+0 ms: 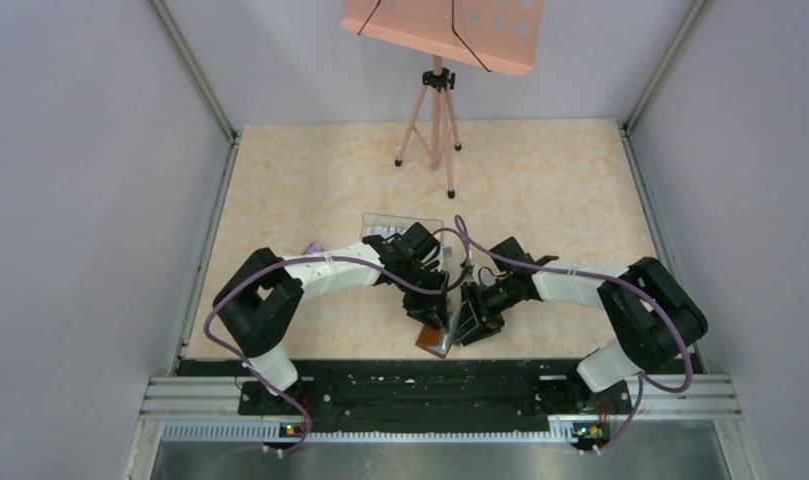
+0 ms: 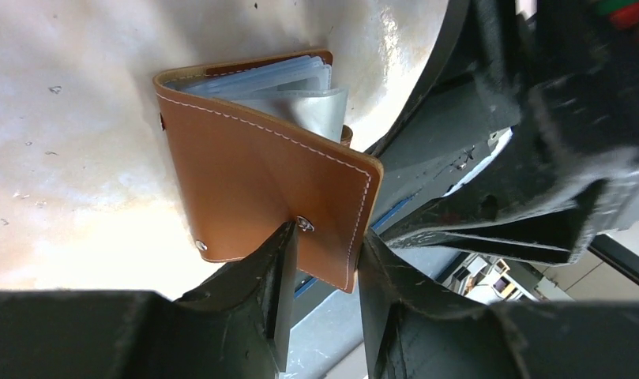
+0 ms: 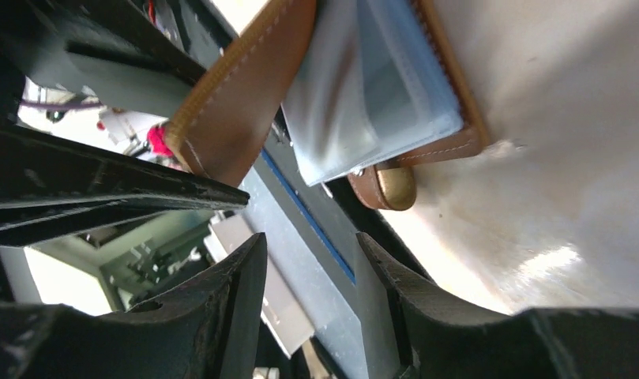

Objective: Put the credit cards into the card holder
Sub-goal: Close the card holder at the corner of the board.

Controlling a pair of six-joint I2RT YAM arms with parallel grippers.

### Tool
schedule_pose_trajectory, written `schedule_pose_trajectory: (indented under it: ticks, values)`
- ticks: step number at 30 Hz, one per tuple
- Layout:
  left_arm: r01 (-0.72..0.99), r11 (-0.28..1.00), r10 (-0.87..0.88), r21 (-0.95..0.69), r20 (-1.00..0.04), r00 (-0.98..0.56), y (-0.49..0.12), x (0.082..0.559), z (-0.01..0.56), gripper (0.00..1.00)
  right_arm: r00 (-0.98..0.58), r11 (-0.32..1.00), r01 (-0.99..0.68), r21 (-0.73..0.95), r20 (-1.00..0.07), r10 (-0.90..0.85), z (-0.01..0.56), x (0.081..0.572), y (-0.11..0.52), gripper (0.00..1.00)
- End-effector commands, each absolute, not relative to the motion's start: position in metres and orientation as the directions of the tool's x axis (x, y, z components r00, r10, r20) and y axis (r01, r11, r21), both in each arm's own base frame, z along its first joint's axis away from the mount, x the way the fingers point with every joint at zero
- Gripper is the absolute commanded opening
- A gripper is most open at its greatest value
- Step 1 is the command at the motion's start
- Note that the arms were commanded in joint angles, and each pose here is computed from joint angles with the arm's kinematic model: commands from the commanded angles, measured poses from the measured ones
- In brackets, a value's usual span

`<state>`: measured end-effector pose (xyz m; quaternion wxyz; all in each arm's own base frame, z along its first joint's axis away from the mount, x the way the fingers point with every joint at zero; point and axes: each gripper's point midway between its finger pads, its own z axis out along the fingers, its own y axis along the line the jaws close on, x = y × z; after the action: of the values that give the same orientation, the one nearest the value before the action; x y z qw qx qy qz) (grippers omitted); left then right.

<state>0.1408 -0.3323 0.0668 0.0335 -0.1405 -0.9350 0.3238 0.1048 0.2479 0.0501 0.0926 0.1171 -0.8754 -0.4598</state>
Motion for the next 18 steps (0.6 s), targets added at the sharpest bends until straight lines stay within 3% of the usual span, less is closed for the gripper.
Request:
schedule_pose_trajectory:
  ticks: [1,6,18]
  values:
    - [0.278,0.754,0.306,-0.595,-0.057,-0.950,-0.332,0.145,0.072,0.38,-0.973,0.577,-0.206,0.790,-0.102,-0.207,0.065,0.148,0.246,0.45]
    - [0.293,0.703,0.332,-0.647,-0.065,-0.941,-0.340,0.140,0.080,0.42,-0.977,0.586,-0.209,0.783,-0.142,-0.157,0.060,0.170,0.242,0.47]
    - [0.289,0.606,0.403,-0.741,-0.027,-0.915,-0.352,0.125,0.080,0.46,-0.981,0.475,-0.127,0.871,-0.040,-0.189,0.049,0.148,0.251,0.45]
